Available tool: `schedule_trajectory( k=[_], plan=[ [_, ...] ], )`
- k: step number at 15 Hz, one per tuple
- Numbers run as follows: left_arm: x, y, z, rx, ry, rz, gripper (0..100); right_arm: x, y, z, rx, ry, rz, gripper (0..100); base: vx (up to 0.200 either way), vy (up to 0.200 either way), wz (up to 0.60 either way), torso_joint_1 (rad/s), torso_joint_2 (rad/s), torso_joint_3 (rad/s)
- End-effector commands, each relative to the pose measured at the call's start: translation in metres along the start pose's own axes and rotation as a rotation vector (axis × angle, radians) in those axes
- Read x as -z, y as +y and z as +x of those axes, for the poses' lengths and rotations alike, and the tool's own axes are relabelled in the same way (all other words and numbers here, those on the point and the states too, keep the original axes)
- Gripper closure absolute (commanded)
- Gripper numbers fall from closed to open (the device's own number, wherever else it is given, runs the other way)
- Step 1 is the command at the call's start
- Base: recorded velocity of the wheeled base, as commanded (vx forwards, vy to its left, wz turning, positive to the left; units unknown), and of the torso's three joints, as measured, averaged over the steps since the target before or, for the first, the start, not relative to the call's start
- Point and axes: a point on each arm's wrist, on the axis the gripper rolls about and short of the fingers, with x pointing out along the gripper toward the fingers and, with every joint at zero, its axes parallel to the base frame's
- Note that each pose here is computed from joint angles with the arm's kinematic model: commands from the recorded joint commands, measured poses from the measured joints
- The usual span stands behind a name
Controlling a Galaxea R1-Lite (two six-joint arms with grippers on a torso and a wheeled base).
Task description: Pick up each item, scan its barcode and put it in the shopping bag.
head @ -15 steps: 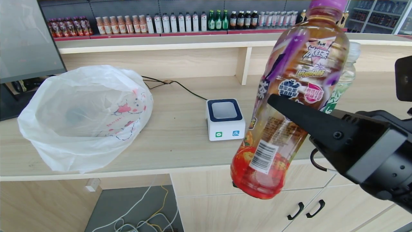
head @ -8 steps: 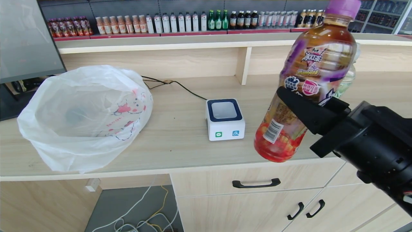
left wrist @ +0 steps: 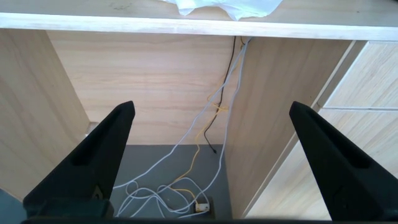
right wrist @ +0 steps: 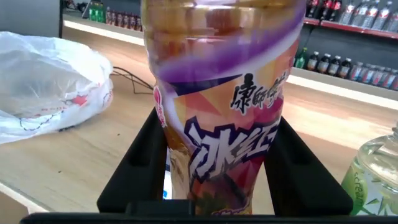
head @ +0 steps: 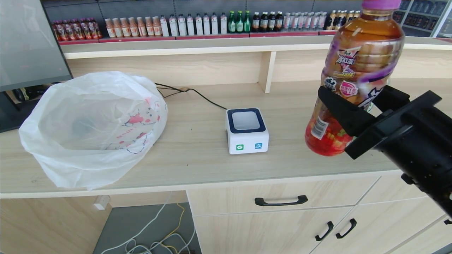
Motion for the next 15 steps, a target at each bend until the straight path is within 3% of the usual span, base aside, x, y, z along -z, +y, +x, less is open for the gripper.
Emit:
schedule_trajectory(
  k=[1, 4, 8, 15],
  plan=[
    [0.0, 0.0, 0.0, -0.001, -0.001, -0.004, 0, 0.003, -0.007, -0.002, 0.057, 0.025, -0.054, 100, 0.0, 0.0, 0.0, 0.0, 0.0, 0.0],
    [0.0, 0.0, 0.0, -0.001, -0.001, -0.004, 0, 0.011, -0.006, -0.001, 0.078, 0.063, -0.131, 100, 0.0, 0.0, 0.0, 0.0, 0.0, 0.0],
    [0.0, 0.0, 0.0, -0.001, -0.001, -0.014, 0, 0.018, 0.0, 0.013, 0.096, 0.018, -0.117, 100, 0.0, 0.0, 0.0, 0.0, 0.0, 0.0],
    [0.0, 0.0, 0.0, -0.001, -0.001, -0.019, 0, 0.031, 0.006, 0.019, 0.097, 0.002, -0.112, 100, 0.0, 0.2, 0.0, 0.005, 0.0, 0.004]
  ],
)
